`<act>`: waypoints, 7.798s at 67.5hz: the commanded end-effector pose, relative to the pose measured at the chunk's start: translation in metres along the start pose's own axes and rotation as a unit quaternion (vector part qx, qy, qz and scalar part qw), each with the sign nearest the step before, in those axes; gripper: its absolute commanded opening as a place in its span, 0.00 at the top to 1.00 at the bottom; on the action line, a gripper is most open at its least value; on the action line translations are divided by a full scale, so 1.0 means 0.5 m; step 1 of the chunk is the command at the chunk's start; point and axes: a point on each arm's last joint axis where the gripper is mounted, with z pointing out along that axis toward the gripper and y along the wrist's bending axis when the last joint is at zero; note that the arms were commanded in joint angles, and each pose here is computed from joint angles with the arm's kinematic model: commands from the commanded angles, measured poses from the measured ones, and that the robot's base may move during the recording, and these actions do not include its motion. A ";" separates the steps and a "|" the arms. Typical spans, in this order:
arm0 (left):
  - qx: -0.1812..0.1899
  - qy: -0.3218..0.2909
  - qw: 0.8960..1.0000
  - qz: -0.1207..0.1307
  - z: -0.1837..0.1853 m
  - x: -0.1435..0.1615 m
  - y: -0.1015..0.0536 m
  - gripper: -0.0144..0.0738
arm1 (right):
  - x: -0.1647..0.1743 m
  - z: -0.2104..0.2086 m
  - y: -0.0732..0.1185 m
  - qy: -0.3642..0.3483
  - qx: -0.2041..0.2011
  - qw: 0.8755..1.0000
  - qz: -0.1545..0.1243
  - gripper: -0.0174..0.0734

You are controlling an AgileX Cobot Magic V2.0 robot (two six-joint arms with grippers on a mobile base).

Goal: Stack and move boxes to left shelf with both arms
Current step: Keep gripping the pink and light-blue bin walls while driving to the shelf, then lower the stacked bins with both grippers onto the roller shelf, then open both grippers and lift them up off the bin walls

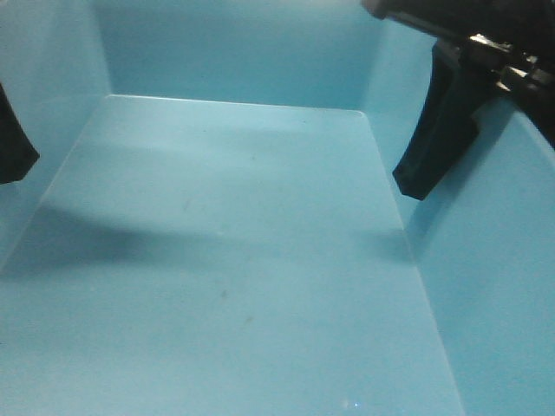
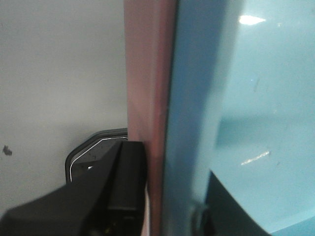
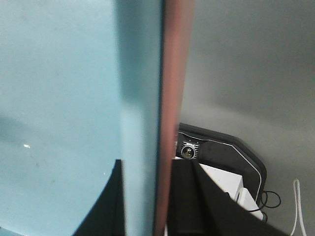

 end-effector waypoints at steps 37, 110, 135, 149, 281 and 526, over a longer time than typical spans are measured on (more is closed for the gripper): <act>-0.013 -0.036 0.999 0.016 -0.035 -0.011 0.010 0.84 | -0.013 -0.028 -0.021 -0.037 0.045 0.997 -0.046 0.74; -0.013 -0.036 0.999 0.016 -0.035 -0.011 0.010 0.84 | -0.012 -0.028 -0.021 -0.037 0.045 0.997 -0.046 0.74; -0.013 -0.036 0.999 0.016 -0.035 -0.011 0.010 0.84 | -0.012 -0.028 -0.021 -0.037 0.045 0.997 -0.046 0.74; -0.013 -0.036 0.999 0.016 -0.035 -0.011 0.010 0.84 | -0.012 -0.028 -0.021 -0.036 0.045 0.997 -0.046 0.74; -0.008 -0.033 0.999 0.012 -0.034 -0.010 0.008 0.84 | -0.013 -0.028 -0.020 -0.039 0.044 0.997 -0.046 0.74; -0.030 -0.147 0.989 0.007 0.078 -0.367 0.004 0.18 | -0.317 0.043 0.073 -0.143 0.058 0.980 -0.124 0.12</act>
